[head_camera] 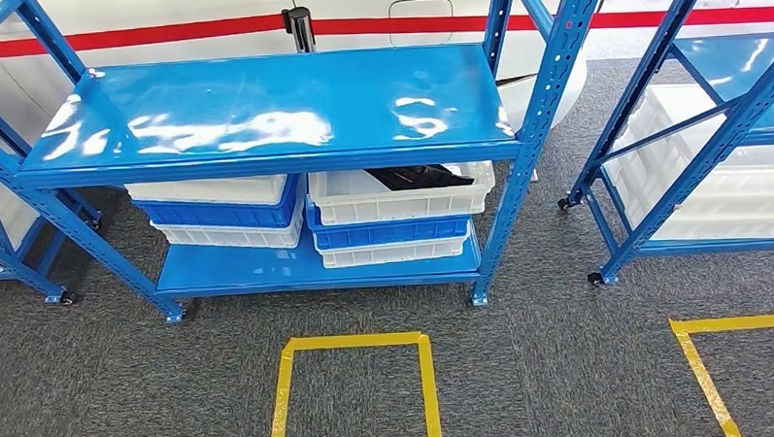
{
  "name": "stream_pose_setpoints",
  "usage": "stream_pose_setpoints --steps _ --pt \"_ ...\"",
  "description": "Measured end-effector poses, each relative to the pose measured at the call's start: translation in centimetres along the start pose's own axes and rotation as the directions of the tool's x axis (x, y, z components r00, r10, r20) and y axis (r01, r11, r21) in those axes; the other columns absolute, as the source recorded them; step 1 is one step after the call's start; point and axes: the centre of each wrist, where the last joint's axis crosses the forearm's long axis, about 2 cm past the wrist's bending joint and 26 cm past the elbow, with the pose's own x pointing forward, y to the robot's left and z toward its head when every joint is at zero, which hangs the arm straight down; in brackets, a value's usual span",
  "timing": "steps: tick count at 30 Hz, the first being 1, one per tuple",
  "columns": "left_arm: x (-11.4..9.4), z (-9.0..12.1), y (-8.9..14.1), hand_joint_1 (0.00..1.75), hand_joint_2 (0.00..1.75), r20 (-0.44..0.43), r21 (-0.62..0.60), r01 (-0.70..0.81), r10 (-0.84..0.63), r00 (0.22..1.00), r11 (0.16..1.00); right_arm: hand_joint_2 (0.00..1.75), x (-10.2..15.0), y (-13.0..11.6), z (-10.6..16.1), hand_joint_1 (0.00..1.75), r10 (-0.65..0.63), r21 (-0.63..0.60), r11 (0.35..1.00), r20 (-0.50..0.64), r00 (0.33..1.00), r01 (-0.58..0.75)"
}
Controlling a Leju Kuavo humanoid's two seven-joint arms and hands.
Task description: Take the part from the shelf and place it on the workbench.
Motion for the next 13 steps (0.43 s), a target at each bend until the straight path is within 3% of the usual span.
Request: stream_pose_setpoints --steps 13 --pt "0.07 0.0 0.02 0.0 0.0 0.003 0.0 0.001 -0.001 1.0 1.0 0.0 0.0 -0.01 0.0 0.0 -0.001 0.0 1.0 0.001 1.0 0.001"
